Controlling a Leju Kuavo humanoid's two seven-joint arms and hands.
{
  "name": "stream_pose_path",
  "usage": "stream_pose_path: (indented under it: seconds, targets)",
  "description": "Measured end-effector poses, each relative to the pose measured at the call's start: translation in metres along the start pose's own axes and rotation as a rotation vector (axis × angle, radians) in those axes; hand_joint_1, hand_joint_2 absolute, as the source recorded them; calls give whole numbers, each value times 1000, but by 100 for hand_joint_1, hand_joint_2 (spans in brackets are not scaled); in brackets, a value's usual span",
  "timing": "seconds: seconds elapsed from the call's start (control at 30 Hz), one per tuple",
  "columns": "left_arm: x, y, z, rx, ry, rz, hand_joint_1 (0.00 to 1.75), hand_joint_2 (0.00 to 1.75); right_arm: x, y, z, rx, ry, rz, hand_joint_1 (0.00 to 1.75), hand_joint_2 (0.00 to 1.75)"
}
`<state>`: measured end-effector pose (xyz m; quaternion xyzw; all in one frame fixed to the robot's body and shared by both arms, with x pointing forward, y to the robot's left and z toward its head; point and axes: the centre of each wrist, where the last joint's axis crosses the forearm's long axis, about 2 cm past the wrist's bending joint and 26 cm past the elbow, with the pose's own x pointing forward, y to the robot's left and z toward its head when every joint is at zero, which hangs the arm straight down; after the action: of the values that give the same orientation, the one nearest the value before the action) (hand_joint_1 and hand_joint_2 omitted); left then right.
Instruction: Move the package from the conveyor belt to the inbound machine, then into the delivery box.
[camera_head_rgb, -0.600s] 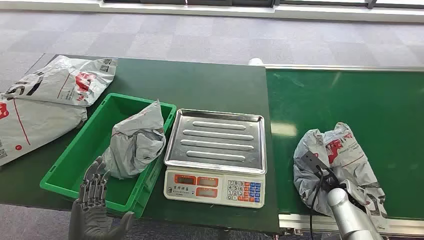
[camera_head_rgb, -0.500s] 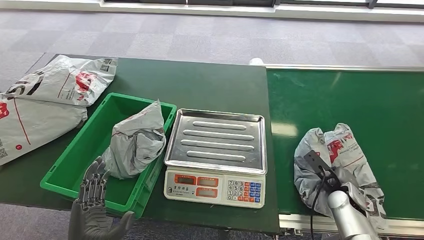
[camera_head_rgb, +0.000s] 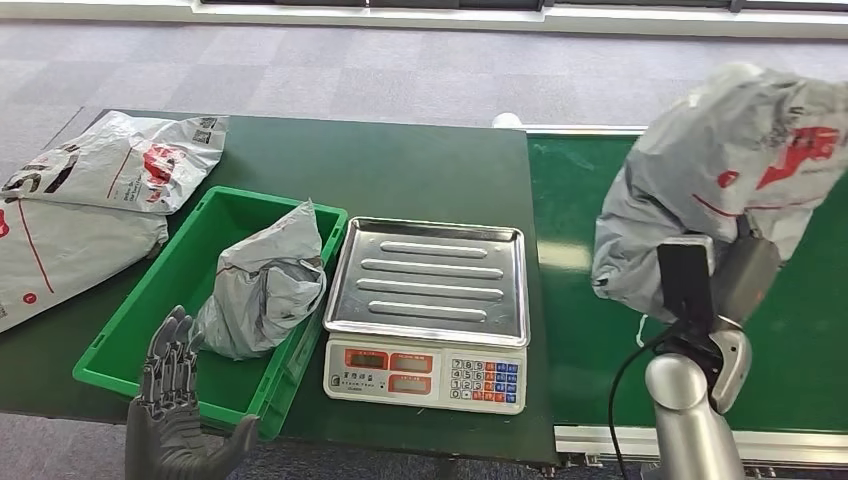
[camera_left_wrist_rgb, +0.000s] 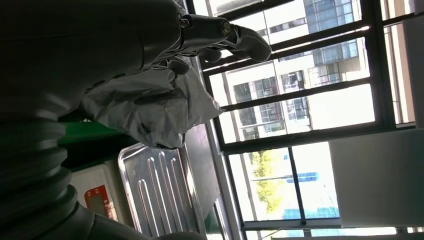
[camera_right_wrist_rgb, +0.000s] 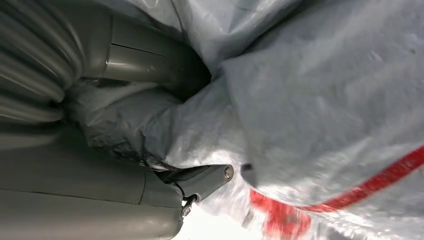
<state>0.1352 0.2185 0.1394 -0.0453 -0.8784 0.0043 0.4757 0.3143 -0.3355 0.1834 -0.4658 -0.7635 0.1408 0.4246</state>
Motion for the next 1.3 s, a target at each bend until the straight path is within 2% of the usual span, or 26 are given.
stream_pose_path:
  seconds: [0.1, 0.2, 0.33, 0.43, 0.53, 0.63, 0.77, 0.8, 0.9, 0.93, 1.17, 1.23, 1.3]
  targets:
    - [-4, 0, -9, 9, -35, -6, 0, 175, 65, 34, -39, 239, -98, -86, 175, 175]
    - [-8, 1, -17, 11, -52, 4, 0, 175, 125, 70, -63, 450, -164, -142, 175, 175]
    - [-12, 4, -21, -2, -55, 5, 0, 175, 175, 103, -74, 656, -218, -173, 175, 175]
    - [-15, 6, -23, -12, -55, 2, 0, 175, 193, 121, -73, 756, -234, -169, 175, 175]
    - [-18, 6, -27, -38, -62, 2, 0, 175, 201, 140, -68, 896, -214, -119, 175, 175]
    - [-20, 3, -32, -74, -71, 10, 0, 175, 199, 161, -54, 1020, -178, -54, 175, 175]
    - [-23, 1, -34, -100, -64, 17, 0, 175, 191, 174, -42, 1099, -144, -3, 175, 175]
    - [-24, 1, -34, -105, -63, 18, 0, 175, 190, 176, -41, 1111, -139, 6, 168, 175]
    - [-25, 0, -33, -114, -58, 20, 0, 175, 187, 179, -38, 1142, -129, 29, 41, 175]
    - [-26, 1, -33, -116, -56, 20, 0, 175, 186, 180, -37, 1155, -124, 39, 4, 175]
    - [-32, 0, -33, -122, -28, 16, 0, 175, 172, 186, -24, 1278, -84, 130, 0, 175]
    - [-33, 0, -33, -128, -26, 5, 0, 175, 164, 187, -16, 1273, -88, 104, 0, 175]
    - [-32, 0, -35, -139, -40, -19, 0, 175, 160, 184, -8, 1207, -112, 17, 0, 175]
